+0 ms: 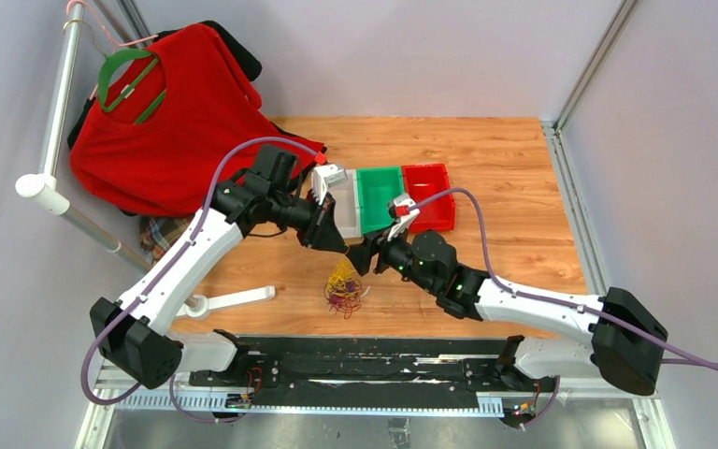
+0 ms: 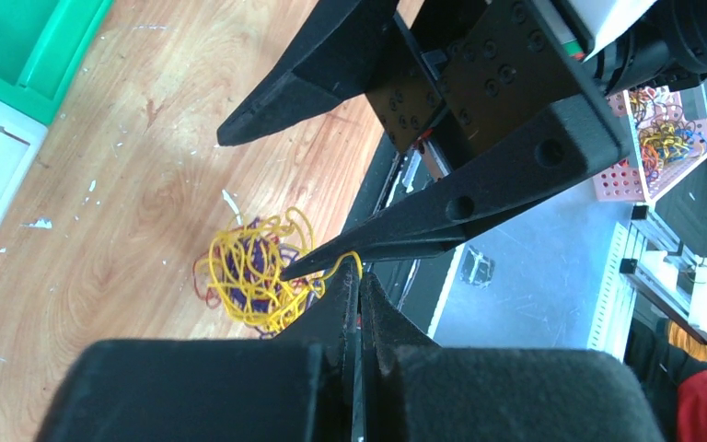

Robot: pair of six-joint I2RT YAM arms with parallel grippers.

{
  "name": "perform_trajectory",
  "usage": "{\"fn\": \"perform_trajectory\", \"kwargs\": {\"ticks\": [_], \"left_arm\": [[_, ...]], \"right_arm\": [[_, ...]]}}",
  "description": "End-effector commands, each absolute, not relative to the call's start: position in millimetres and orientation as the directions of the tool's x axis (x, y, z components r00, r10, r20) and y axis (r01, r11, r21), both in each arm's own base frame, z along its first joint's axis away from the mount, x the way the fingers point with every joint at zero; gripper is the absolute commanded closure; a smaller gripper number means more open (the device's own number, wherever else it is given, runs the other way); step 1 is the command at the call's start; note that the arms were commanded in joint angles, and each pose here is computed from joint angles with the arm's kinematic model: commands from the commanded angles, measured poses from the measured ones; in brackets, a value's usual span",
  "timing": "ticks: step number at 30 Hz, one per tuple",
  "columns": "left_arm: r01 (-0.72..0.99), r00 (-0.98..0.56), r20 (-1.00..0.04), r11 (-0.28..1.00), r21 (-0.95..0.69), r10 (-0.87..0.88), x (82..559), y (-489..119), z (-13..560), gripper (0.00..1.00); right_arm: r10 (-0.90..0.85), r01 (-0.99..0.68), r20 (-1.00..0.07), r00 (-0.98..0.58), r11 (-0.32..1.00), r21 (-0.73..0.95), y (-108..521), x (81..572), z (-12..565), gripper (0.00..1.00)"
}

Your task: Untangle the cables

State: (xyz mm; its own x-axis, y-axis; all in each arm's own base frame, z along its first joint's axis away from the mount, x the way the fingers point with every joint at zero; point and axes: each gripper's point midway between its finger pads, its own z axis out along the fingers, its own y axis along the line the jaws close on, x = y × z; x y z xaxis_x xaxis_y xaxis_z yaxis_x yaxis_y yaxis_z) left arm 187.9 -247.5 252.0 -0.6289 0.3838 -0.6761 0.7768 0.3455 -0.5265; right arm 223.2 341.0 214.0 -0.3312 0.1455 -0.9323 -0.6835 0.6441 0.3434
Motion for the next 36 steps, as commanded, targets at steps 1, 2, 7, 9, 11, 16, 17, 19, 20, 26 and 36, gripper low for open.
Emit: {"fn": "perform_trajectory", "kwargs": {"ticks": [1, 2, 7, 9, 11, 16, 17, 19, 20, 26, 36], "left_arm": [[0.809, -0.587, -0.717, 0.302, -0.504, 0.374, 179.3, -249.1, 273.2, 0.99], [0.810, -0.585, -0.718, 0.303, -0.501, 0.376, 179.1, -248.9, 273.7, 0.99], [0.822, -0.568, -0.730, 0.301, -0.483, 0.380, 178.6, -247.3, 277.6, 0.99], [0.825, -0.564, -0.733, 0.300, -0.479, 0.380, 178.6, -247.2, 278.5, 0.99], [0.824, -0.566, -0.733, 0.305, -0.478, 0.378, 179.1, -247.1, 279.2, 0.99], [0.822, -0.563, -0.739, 0.344, -0.454, 0.370, 184.3, -244.7, 282.6, 0.99], [0.818, -0.567, -0.737, 0.356, -0.451, 0.368, 185.8, -244.0, 282.1, 0.99], [0.810, -0.576, -0.732, 0.378, -0.449, 0.364, 188.9, -243.3, 281.3, 0.99], [0.805, -0.581, -0.729, 0.387, -0.449, 0.362, 189.9, -243.2, 281.2, 0.99], [0.783, -0.598, -0.719, 0.450, -0.429, 0.354, 198.2, -240.0, 277.6, 0.99], [0.767, -0.619, -0.706, 0.461, -0.447, 0.344, 198.2, -241.0, 277.2, 0.99]], "right_arm": [[0.179, -0.697, -0.921, -0.346, 0.608, 0.380, 349.5, 223.8, 221.2, 0.34], [0.179, -0.699, -0.919, -0.351, 0.603, 0.384, 349.7, 222.3, 219.8, 0.34], [0.187, -0.715, -0.906, -0.380, 0.562, 0.416, 343.2, 211.3, 215.5, 0.34], [0.189, -0.725, -0.902, -0.387, 0.542, 0.425, 342.1, 207.0, 215.9, 0.33], [0.186, -0.729, -0.902, -0.389, 0.536, 0.425, 340.5, 204.5, 217.0, 0.32], [0.220, -0.682, -0.909, -0.354, 0.604, 0.412, 312.8, 207.2, 218.5, 0.28], [0.228, -0.684, -0.911, -0.344, 0.604, 0.410, 310.1, 206.6, 221.8, 0.28], [0.237, -0.705, -0.915, -0.328, 0.583, 0.404, 311.3, 203.6, 232.2, 0.28], [0.233, -0.717, -0.917, -0.322, 0.572, 0.397, 313.6, 202.6, 236.4, 0.28], [0.237, -0.757, -0.923, -0.304, 0.528, 0.385, 330.3, 203.7, 256.3, 0.29], [0.242, -0.759, -0.922, -0.303, 0.524, 0.387, 349.8, 215.6, 261.8, 0.32]]}}
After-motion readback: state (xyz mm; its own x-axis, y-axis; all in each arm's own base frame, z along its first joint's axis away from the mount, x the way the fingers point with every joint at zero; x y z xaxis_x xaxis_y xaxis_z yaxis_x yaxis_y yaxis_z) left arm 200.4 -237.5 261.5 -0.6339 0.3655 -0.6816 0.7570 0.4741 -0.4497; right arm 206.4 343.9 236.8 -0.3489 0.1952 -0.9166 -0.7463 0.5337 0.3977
